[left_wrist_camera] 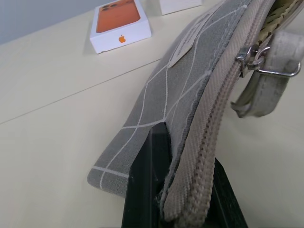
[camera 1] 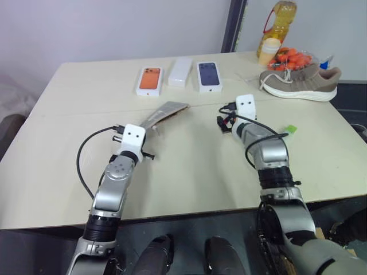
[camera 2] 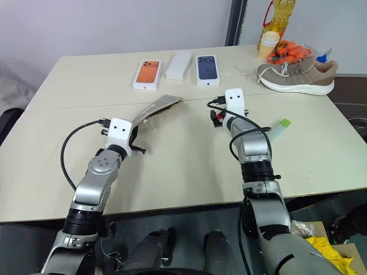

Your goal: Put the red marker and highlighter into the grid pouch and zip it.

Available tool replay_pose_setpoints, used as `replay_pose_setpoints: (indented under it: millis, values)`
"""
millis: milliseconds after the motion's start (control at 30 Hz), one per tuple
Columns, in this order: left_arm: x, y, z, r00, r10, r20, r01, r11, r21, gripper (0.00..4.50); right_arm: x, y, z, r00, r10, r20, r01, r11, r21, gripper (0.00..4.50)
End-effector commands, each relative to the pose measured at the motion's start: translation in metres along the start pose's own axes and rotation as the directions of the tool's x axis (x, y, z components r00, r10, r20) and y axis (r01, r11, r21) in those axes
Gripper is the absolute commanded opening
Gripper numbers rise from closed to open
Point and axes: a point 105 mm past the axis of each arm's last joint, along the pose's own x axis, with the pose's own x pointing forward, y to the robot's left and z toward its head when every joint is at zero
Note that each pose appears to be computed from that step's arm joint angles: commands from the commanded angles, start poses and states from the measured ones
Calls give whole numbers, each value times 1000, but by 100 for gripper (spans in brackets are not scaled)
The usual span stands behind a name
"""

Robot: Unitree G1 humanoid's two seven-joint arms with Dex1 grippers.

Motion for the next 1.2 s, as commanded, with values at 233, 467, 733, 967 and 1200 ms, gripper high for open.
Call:
replay_pose_setpoints:
  millis: [233, 467, 733, 967, 1200]
  values:
    - [2, -1, 17, 998, 2, 57, -2, 1000, -1, 0, 23, -8, -6, 972, -172, -161, 209, 945, 252, 444]
    - [1, 0, 17, 998, 5, 58, -5, 1000, -9, 0, 26, -3, -14, 968, -163, -191, 208, 946, 249, 210]
    - [3, -2, 19, 998, -3, 65, 4, 1000, -17, 0, 20, -6, 9, 993, -110, -32, 113, 980, 163, 43]
    - [4, -9, 24, 990, -119, 80, 121, 993, -15, 0, -40, 7, 38, 936, 279, 212, -188, 911, -368, 43]
    - [6, -15, 24, 974, -212, 80, 211, 977, 17, 0, -93, 24, 29, 821, 559, 114, -397, 704, -590, 43]
